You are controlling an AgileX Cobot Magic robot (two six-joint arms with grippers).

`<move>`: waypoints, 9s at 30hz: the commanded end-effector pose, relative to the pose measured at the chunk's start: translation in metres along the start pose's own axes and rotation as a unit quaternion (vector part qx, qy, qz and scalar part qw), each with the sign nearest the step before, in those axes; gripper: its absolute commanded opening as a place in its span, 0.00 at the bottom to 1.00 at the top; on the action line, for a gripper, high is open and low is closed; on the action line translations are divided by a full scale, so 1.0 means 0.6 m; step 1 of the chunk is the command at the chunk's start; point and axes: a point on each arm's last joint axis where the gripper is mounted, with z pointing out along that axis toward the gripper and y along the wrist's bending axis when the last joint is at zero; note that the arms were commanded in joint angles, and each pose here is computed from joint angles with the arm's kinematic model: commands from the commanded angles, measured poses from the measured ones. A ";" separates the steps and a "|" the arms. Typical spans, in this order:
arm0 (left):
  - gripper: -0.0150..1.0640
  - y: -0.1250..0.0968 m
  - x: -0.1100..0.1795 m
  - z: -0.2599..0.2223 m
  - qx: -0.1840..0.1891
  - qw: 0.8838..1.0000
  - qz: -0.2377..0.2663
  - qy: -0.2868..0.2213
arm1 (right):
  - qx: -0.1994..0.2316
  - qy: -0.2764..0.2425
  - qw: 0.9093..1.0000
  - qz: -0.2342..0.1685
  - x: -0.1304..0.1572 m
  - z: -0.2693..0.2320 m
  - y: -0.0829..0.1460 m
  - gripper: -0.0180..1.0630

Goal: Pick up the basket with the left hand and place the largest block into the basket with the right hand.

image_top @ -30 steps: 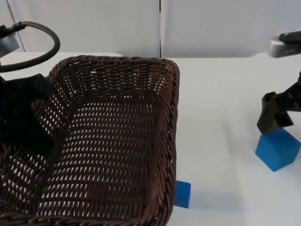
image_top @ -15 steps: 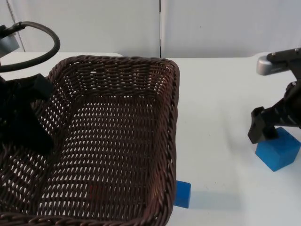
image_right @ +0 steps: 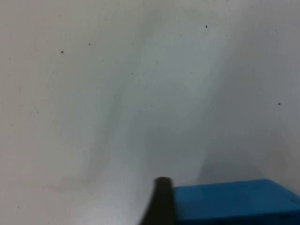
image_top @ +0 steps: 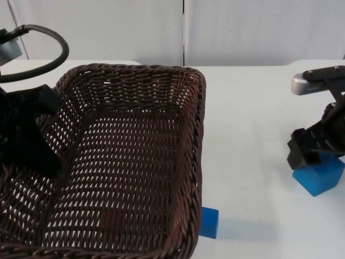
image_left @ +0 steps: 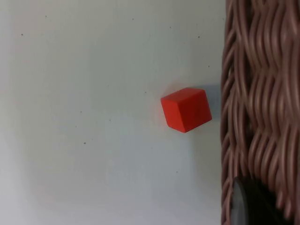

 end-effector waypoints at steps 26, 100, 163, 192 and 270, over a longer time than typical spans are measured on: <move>0.01 -0.004 0.000 -0.005 0.006 1.000 0.000 -0.007 | -0.001 -0.175 0.985 -0.001 -0.046 -0.258 0.008 0.01; 0.01 -0.004 -0.001 -0.004 0.006 1.000 -0.001 -0.006 | -0.163 -0.167 0.933 -0.275 -0.152 -0.250 0.384 0.15; 0.01 -0.005 -0.001 -0.004 0.010 1.000 -0.005 -0.008 | -0.145 -0.294 0.912 -0.248 -0.026 -0.524 0.245 0.74; 0.01 0.003 -0.116 0.039 0.019 0.999 -0.010 -0.045 | -0.148 -0.320 0.904 -0.243 -0.033 -0.529 0.247 0.74; 0.65 0.089 -0.270 0.167 0.030 0.993 -0.004 -0.111 | -0.151 -0.326 0.903 -0.237 -0.034 -0.530 0.247 0.74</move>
